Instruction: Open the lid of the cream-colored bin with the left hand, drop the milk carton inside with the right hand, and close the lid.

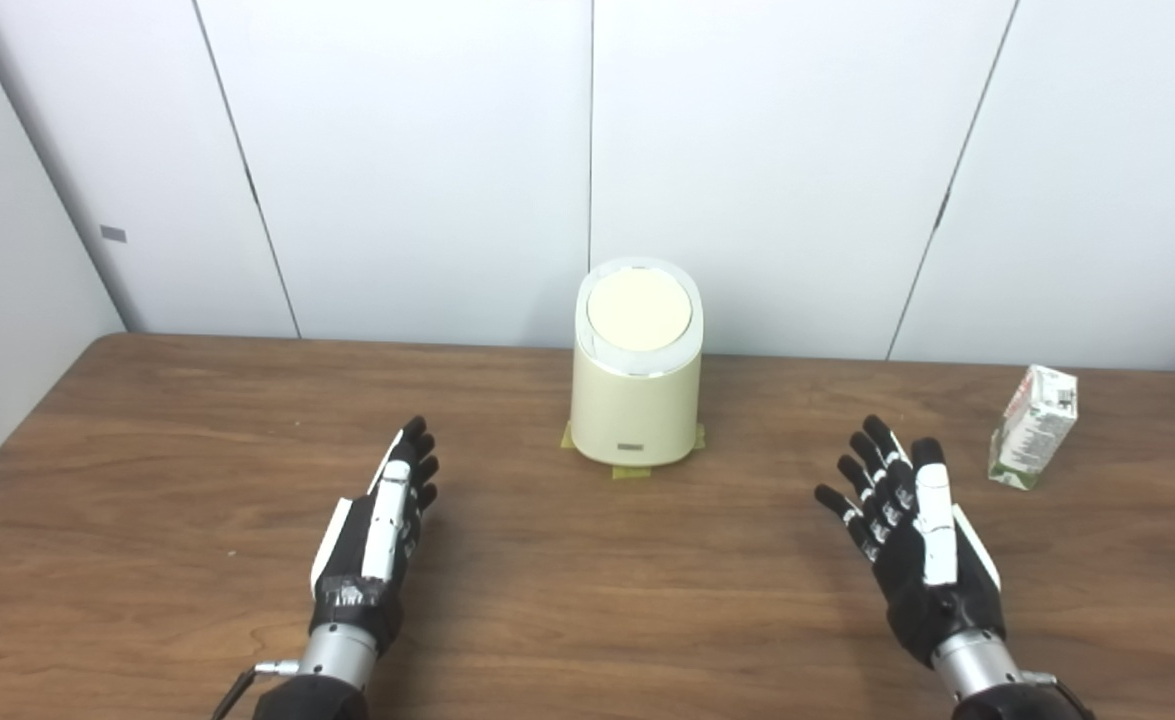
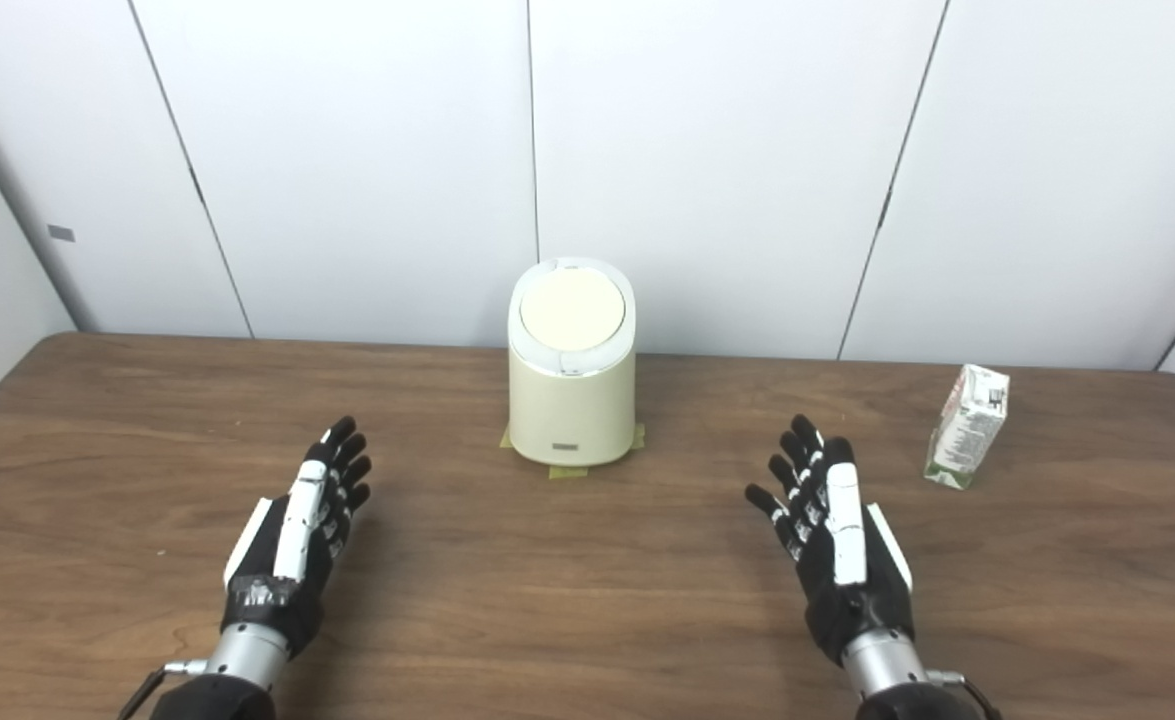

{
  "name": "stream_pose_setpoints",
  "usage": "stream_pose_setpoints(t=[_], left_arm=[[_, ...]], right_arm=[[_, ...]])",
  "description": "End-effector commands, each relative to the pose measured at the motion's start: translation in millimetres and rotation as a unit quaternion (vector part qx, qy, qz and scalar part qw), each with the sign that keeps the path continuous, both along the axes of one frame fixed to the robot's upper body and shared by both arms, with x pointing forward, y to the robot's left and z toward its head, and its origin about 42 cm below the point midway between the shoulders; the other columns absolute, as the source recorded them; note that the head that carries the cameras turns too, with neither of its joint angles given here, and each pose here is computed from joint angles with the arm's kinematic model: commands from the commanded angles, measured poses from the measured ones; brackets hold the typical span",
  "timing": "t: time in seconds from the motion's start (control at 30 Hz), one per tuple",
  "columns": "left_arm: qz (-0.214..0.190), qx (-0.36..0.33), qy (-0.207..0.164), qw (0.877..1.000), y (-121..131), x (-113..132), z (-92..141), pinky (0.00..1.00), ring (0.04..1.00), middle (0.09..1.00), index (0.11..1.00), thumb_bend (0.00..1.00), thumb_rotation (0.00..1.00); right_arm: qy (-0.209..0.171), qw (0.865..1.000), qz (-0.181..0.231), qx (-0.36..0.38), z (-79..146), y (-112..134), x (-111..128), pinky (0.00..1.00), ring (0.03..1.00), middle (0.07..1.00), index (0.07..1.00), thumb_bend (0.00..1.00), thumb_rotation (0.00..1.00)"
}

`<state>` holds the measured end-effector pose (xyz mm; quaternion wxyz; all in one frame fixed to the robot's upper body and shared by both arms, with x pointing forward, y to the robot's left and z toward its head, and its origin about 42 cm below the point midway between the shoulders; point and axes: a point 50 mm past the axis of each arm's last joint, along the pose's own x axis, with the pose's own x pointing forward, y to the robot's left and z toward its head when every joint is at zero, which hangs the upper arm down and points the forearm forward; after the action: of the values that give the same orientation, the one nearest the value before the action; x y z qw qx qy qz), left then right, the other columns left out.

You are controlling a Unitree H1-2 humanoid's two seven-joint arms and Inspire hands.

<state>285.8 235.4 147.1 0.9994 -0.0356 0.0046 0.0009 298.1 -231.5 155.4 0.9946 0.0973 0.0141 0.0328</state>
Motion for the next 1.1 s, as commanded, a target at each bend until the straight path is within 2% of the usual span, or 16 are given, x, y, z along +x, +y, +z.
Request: stream_pose_setpoints(t=[0.0,0.53,0.83,0.9,0.97,1.03,1.07], left_arm=[[-0.005,0.002,-0.035,0.999,-2.8,8.2,18.5,1.00,0.989,0.990,1.000,0.40,1.00],[-0.004,-0.003,-0.033,0.999,-2.2,8.8,18.0,0.99,0.982,0.985,0.999,0.41,1.00],[-0.018,0.008,-0.030,0.999,-6.3,5.3,26.0,1.00,0.986,0.994,1.000,0.43,0.98],[-0.019,0.014,-0.034,0.999,-7.9,6.6,31.7,1.00,0.991,0.999,1.000,0.44,0.89],[-0.013,0.042,-0.039,0.998,-10.5,12.4,41.5,1.00,0.987,0.996,1.000,0.48,0.73],[-0.010,0.069,-0.048,0.996,-12.7,21.0,53.3,0.98,0.981,0.984,1.000,0.50,0.61],[-0.010,0.077,-0.053,0.996,-13.6,25.0,58.8,0.95,0.979,0.982,1.000,0.51,0.52]], right_arm=[[-0.042,0.999,0.011,0.002,19.4,2.2,7.4,0.88,0.984,1.000,0.984,0.64,1.00],[-0.042,0.999,0.009,0.002,20.8,4.5,7.7,0.89,0.984,0.994,0.978,0.63,1.00],[-0.041,0.999,0.010,-0.001,20.6,2.9,4.9,0.89,0.983,0.996,0.981,0.64,1.00],[-0.040,0.999,0.011,0.000,20.0,1.8,3.8,0.88,0.982,0.995,0.980,0.64,1.00],[-0.040,0.999,0.012,-0.001,18.1,0.2,3.2,0.88,0.984,0.997,0.984,0.65,1.00],[-0.039,0.999,0.012,-0.001,15.4,-1.0,2.6,0.88,0.985,0.997,0.985,0.64,1.00],[-0.038,0.999,0.012,-0.002,14.7,-1.3,2.5,0.89,0.985,0.997,0.985,0.64,1.00]])
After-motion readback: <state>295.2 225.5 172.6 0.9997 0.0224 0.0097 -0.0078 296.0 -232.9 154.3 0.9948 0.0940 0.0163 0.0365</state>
